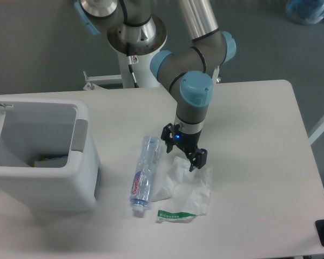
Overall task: Place the trash in the trash can
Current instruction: 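Close the gripper on the crumpled plastic bag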
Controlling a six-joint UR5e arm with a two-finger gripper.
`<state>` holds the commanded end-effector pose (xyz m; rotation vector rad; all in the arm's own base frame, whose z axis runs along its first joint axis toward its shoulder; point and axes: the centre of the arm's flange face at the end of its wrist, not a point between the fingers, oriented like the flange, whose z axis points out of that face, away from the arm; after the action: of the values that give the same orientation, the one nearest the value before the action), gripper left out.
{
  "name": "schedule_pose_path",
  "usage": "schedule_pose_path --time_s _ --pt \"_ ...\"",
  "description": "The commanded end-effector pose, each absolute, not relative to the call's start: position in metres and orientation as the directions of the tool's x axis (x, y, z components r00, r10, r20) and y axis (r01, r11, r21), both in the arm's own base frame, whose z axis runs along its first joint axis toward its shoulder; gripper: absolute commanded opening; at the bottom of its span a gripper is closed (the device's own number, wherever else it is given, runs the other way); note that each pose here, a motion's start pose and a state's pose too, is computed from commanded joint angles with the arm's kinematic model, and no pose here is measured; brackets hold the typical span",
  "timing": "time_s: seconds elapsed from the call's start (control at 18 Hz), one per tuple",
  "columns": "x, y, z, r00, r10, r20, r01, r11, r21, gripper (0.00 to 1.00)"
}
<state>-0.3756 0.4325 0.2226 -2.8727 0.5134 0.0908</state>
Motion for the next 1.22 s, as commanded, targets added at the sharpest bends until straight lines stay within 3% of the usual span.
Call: schedule_pose_path --time_s 0.06,0.22,0.28,1.0,1.11,1.22 --pt "-0.376 0.432 0.223 0.937 -0.335 -0.099 -0.349 -0.914 -0.206 0.7" --pt "-0.377 0.432 0.224 0.937 -0.333 -0.103 -0.348 -0.916 -0.202 0.12" --pt "-0.377 0.432 0.225 0.938 -0.332 -0.103 -0.346 -0.916 -0.202 0.0" --pt "-0.41 0.443 0.278 0.958 -0.239 -0.159 -0.272 -0.933 -0.236 0.0" --pt "-0.424 0.44 0.321 0.963 -0.188 -0.195 -0.235 -0.937 -0.26 0.0" --pt "-0.437 0.441 0.372 0.977 -0.123 -0.176 -0.175 -0.931 -0.319 0.0"
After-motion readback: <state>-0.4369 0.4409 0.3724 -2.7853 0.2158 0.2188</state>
